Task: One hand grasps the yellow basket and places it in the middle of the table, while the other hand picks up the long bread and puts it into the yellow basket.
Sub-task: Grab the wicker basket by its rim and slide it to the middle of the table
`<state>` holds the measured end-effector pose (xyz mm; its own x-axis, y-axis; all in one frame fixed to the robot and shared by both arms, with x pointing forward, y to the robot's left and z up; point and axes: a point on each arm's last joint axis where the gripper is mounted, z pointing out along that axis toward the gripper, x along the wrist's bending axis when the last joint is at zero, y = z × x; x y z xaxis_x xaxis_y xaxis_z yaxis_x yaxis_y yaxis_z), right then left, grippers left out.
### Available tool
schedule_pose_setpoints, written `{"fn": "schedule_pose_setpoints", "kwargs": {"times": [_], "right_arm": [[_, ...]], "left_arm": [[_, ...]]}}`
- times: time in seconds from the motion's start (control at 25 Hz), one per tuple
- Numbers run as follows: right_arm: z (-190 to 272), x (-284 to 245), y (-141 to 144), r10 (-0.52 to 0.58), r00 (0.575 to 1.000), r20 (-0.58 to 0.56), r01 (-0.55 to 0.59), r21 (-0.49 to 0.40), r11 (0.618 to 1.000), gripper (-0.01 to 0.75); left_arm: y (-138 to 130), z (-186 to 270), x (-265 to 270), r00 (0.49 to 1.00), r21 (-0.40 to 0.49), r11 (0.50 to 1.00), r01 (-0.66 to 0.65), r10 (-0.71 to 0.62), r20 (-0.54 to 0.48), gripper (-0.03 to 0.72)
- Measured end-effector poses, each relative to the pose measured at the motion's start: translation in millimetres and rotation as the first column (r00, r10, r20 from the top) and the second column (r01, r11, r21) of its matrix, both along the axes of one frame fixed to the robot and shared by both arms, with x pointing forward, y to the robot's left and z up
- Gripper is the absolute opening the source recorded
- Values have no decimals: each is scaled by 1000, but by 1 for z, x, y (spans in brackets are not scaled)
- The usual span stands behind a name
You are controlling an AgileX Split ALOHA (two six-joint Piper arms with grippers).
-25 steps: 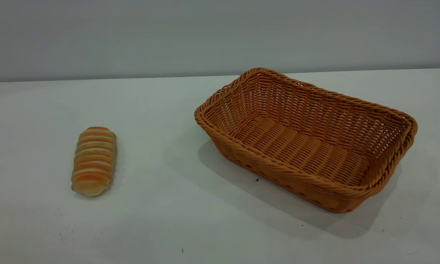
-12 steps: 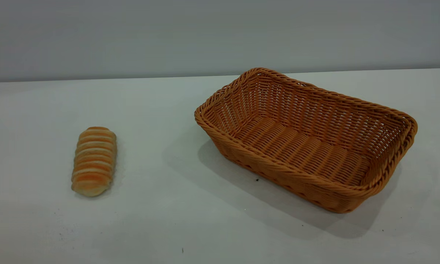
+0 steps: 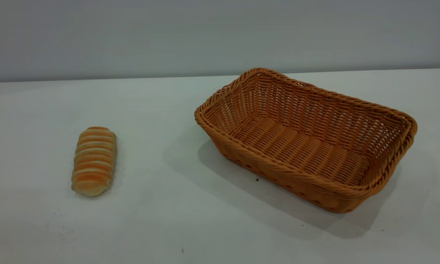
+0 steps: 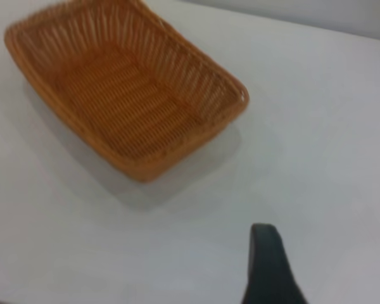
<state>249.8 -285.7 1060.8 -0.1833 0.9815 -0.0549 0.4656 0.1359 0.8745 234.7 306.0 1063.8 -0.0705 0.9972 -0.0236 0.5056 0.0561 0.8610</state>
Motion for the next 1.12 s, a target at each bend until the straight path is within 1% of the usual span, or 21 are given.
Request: {"fn": "schedule_pose_setpoints", "kwargs": {"times": [0.08,0.2,0.36,0.44,0.48,0.56,0.6,0.72,0.92,1.12], "right_arm": [[10,20,1,3,999,-36,-2,33,999,508],[20,56,5,19,991,-136,-5,103,995,508],[18,114,9,27,956,-291,30,189,982,508],[10,140,9,13,944,-330,65,225,972,508],[1,156,10,7,929,-371,92,248,964,508],[-13,180,11,-16,915,-403,149,301,942,508],[-25,193,12,-23,895,-446,188,328,926,508],[-52,221,13,-36,864,-502,249,364,897,508],[-106,252,14,-29,796,-605,313,370,875,508],[-149,267,14,-46,739,-672,390,371,843,508]], "left_arm": [[0,8,12,999,-3,1000,-1,1,-36,513],[0,22,31,998,-5,1000,-2,2,-70,513],[0,29,58,993,-5,1000,0,0,-120,513],[-1,29,67,993,-6,1000,1,-1,-118,513],[-1,30,70,994,-5,1000,2,-2,-110,513],[-1,31,71,996,1,1000,6,-6,-94,513],[0,32,72,996,13,1000,9,-7,-89,513],[1,32,72,996,31,999,11,-8,-90,513],[1,32,71,996,31,999,10,-8,-92,513],[1,31,71,995,30,999,10,-7,-104,513]]}}
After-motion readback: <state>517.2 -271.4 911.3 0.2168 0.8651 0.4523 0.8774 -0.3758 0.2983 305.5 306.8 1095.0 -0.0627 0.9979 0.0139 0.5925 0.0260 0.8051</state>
